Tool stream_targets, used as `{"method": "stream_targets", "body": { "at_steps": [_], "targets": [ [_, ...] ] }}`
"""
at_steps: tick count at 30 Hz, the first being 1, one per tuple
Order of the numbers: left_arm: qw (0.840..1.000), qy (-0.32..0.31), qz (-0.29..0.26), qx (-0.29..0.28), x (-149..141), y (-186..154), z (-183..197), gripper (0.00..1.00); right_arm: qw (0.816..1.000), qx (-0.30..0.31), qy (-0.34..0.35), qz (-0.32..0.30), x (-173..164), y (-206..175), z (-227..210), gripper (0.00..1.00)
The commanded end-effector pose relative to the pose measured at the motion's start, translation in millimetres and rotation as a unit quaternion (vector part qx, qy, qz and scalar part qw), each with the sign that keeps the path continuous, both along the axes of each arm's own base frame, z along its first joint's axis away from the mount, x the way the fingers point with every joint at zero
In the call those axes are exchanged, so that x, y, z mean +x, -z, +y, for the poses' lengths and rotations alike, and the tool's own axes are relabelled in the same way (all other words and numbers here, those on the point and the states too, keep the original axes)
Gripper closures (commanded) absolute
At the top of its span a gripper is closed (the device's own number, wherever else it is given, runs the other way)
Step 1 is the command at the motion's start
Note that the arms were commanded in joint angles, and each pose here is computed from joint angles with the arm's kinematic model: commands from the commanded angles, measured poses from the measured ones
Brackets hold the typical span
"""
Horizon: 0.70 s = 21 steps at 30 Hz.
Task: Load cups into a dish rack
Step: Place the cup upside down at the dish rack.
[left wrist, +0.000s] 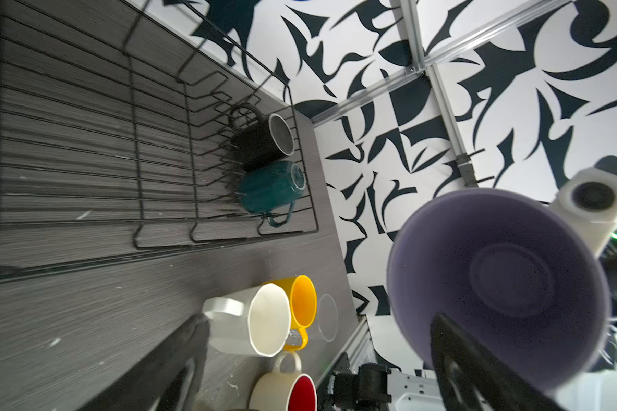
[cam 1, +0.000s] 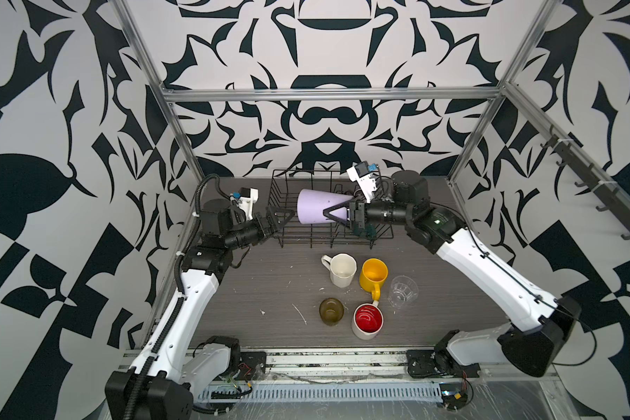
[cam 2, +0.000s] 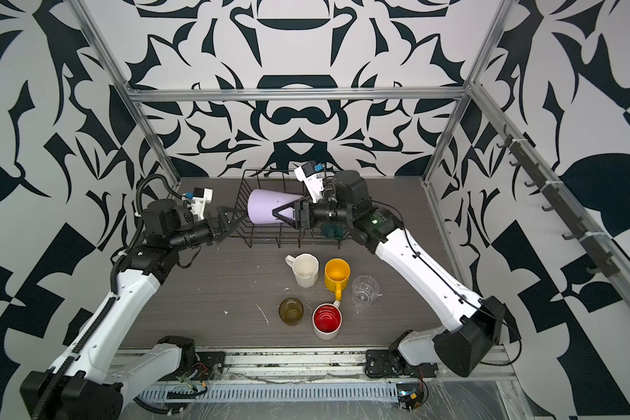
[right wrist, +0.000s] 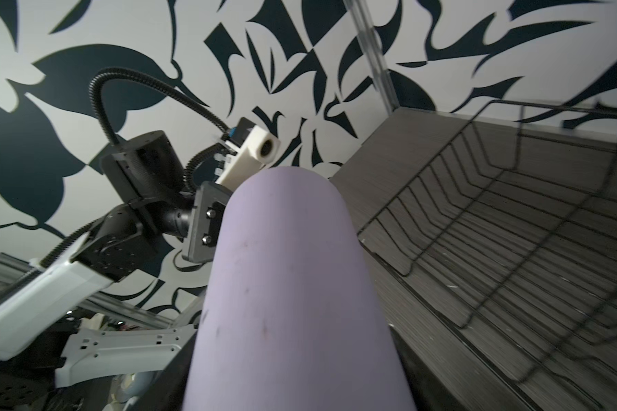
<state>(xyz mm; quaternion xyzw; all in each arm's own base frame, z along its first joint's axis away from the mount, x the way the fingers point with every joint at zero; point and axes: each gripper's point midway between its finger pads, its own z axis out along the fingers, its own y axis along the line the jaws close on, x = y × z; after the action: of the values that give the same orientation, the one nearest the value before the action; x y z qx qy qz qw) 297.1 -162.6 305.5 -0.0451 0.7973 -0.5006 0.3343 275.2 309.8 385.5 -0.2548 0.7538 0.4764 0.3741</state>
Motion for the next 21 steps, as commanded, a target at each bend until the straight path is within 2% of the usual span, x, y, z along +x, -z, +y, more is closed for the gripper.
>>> {"method": "stream_targets", "body": {
  "at_steps": [1,5,10,13,21],
  "targets": [
    [0.996,-0.069,-0.011,0.051,7,1,29,0.01,0.995,-0.052,0.059,-0.064,-3,-24,-34,0.99],
    [0.982,-0.145,-0.026,0.118,14,6,62,0.01,0.985,-0.113,0.108,-0.071,3,-25,-58,0.99],
    [0.938,-0.252,-0.069,0.229,20,4,112,0.01,0.968,-0.187,0.154,-0.064,19,-20,-77,0.99],
    [0.914,-0.28,-0.104,0.273,22,-6,128,0.01,0.958,-0.223,0.167,-0.063,29,-18,-81,0.99],
    [0.879,-0.282,-0.174,0.343,30,-28,138,0.01,0.925,-0.324,0.191,-0.057,71,-1,-84,1.0]
  ]
}}
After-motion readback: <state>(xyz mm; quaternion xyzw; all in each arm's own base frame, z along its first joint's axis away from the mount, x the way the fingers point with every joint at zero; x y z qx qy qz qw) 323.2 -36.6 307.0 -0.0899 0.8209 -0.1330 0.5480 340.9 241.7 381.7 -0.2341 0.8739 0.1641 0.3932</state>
